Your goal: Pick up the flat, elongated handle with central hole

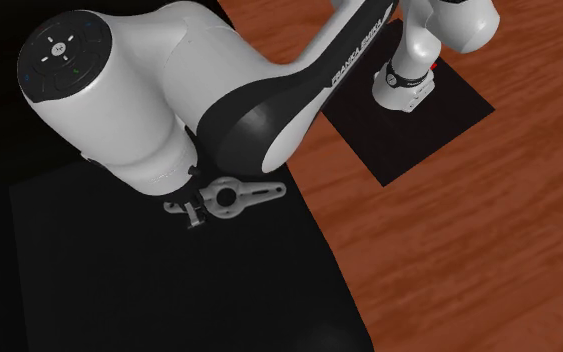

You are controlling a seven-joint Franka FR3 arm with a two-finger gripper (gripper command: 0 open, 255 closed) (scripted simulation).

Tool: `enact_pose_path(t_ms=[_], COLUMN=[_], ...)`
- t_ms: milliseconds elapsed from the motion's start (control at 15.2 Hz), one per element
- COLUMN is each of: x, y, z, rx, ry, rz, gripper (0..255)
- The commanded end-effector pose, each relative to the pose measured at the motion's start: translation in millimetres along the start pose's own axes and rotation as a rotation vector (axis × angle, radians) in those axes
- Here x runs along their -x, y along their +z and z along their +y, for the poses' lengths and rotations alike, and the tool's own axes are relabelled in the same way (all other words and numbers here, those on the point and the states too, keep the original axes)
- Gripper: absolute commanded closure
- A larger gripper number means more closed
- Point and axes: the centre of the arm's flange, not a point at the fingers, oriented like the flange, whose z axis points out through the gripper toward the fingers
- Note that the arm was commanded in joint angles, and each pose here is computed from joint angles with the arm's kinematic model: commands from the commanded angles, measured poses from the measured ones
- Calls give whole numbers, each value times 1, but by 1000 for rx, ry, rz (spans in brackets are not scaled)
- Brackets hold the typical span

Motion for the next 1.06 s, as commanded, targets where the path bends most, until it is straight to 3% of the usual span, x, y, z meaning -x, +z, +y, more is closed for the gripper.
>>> enact_pose_path(t_ms=[0, 990], x=[-1, -3], y=[-6, -75], z=[-1, -4], rx=[0, 0], ry=[-1, -1], rz=[-3, -3], gripper=[255, 255])
